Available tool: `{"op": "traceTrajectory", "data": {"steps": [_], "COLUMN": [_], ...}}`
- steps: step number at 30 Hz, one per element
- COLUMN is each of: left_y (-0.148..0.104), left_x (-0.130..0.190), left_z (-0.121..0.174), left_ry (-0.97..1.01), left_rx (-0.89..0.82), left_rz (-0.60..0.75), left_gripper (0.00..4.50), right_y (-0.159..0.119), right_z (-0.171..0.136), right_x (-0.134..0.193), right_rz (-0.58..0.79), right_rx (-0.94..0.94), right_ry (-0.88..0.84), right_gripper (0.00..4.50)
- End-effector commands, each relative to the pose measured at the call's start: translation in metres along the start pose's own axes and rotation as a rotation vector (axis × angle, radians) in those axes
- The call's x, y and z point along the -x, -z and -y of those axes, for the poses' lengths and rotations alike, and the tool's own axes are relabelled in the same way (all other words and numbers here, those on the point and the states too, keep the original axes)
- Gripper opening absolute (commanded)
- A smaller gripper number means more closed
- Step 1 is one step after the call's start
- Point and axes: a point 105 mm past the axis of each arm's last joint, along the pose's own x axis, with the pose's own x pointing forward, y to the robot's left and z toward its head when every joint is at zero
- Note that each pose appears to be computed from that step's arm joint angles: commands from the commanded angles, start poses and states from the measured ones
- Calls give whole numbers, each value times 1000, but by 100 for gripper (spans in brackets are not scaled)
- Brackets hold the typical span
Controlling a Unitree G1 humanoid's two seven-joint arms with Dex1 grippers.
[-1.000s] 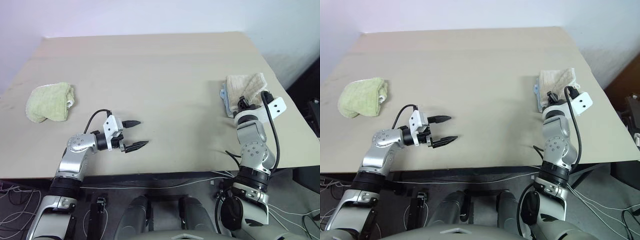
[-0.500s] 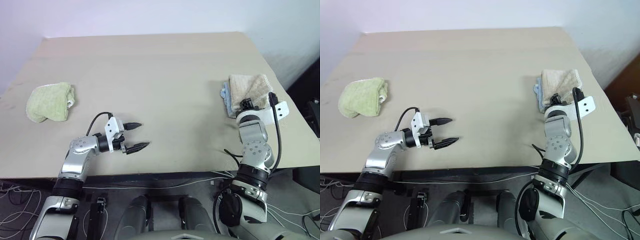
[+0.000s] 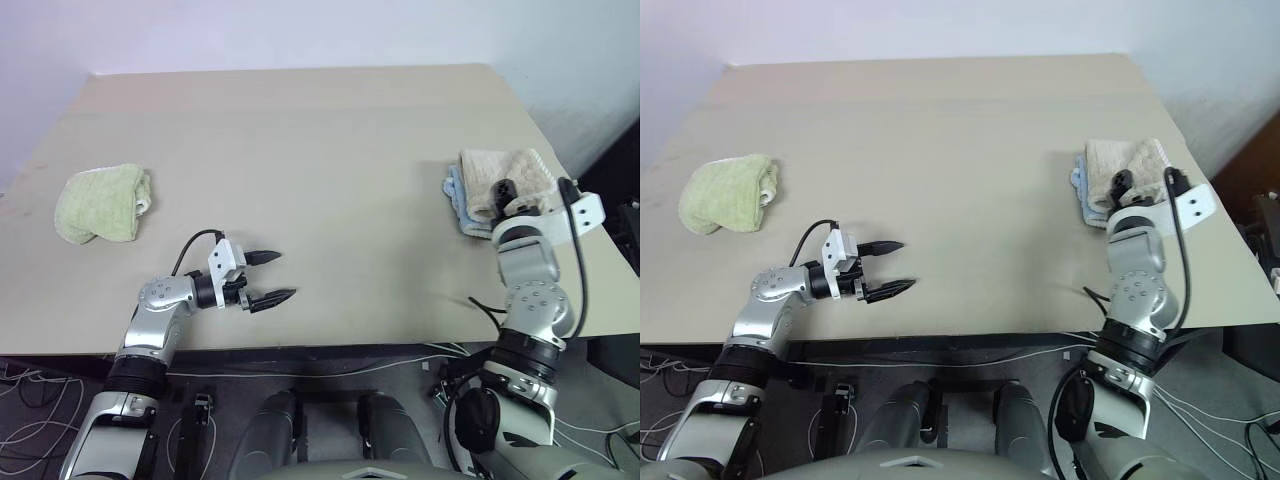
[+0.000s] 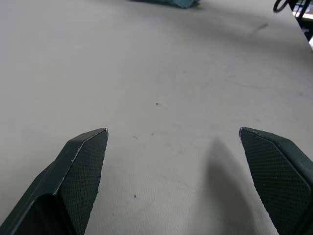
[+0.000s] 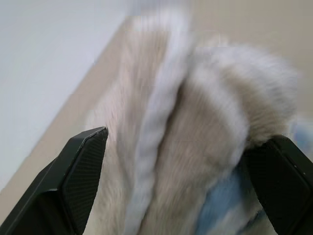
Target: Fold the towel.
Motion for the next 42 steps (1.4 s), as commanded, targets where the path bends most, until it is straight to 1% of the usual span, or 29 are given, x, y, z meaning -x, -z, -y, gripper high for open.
{"op": "traceTrajectory", "data": {"steps": [1,4,9,14,18,22,24,28,31,33,36,39,42], "left_y": [-12,-20,-28,-37,-46,-56,-59,-60,-60,-60,-64,-60,-54], "left_x": [-5,-7,-9,-10,-11,-7,-4,0,3,6,11,19,30], "left_z": [-1,-5,-3,-5,-3,-4,-5,-5,-3,-3,-1,1,0], "left_ry": [15,6,43,40,45,30,24,28,29,27,19,0,-28], "left_rx": [-40,-24,0,-12,-30,-29,-20,-19,-13,-13,7,18,32], "left_rz": [30,65,67,64,59,71,79,73,76,77,100,106,101], "left_gripper": [450,450,450,450,450,450,450,450,450,450,450,450,450], "right_y": [-20,-20,-15,-23,-30,-26,-23,-21,-8,0,23,44,56], "right_z": [-19,-22,-2,14,13,2,-3,-23,-41,-50,-68,-74,-82], "right_x": [9,16,29,32,35,54,62,69,75,79,93,109,122], "right_rz": [38,5,-45,-47,-48,-97,-122,-137,-138,-138,-208,-330,-409], "right_rx": [31,91,276,344,399,636,725,807,870,879,823,799,767], "right_ry": [-102,-156,-170,-166,-206,-386,-467,-626,-765,-829,-995,-1148,-1265], "right_gripper": [449,449,449,449,449,449,449,449,449,449,449,449,449]}}
